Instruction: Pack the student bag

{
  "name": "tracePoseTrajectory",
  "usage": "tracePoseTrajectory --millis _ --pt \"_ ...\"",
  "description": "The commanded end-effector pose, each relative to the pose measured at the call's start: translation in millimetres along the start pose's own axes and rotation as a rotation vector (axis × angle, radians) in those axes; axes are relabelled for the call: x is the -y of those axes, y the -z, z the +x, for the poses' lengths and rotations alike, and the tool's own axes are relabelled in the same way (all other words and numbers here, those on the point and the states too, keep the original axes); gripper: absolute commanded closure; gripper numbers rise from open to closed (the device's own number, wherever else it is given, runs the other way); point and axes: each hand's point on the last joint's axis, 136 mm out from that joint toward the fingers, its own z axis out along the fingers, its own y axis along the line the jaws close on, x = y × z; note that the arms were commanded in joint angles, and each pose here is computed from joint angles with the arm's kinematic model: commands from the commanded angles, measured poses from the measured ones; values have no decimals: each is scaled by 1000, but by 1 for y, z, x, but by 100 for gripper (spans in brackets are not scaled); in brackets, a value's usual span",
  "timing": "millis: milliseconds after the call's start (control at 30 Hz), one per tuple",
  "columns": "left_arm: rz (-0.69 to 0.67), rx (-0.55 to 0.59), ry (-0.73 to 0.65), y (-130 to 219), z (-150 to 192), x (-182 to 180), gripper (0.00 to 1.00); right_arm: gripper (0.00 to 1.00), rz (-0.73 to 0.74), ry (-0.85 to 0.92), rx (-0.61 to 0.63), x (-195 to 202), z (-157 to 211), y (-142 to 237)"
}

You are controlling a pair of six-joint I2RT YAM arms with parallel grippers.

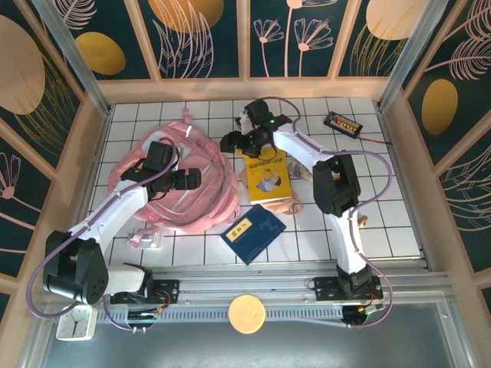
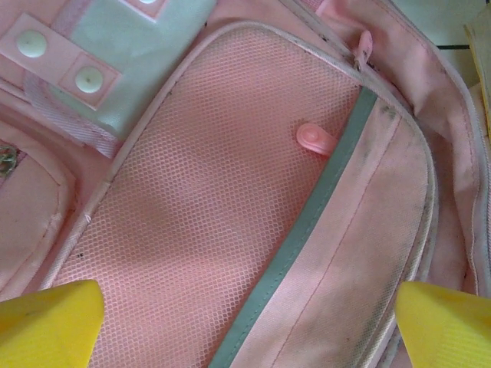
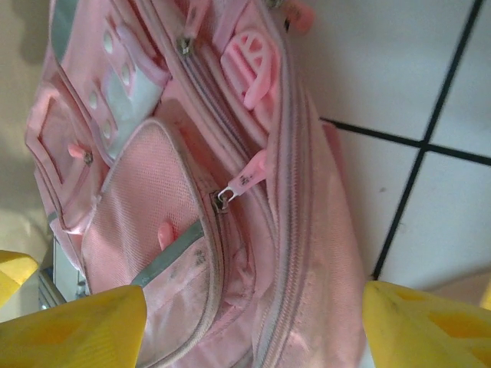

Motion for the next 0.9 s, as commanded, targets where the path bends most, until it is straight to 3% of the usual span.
tracePoseTrajectory --millis 0,233,733,800,867 --pt "9 -75 -69 -5 19 9 4 26 1 -2 -74 -2 16 -12" --pt "-72 -165 -274 -23 41 28 7 27 17 -18 -80 6 22 -16" --pt "-135 -216 -355 -66 31 29 41 28 7 -49 -67 12 32 -14" --pt "-135 -230 -367 -69 35 27 52 28 6 -49 -63 12 31 -14" --pt "-129 -240 -370 -70 39 27 75 28 6 -52 -54 13 30 -12"
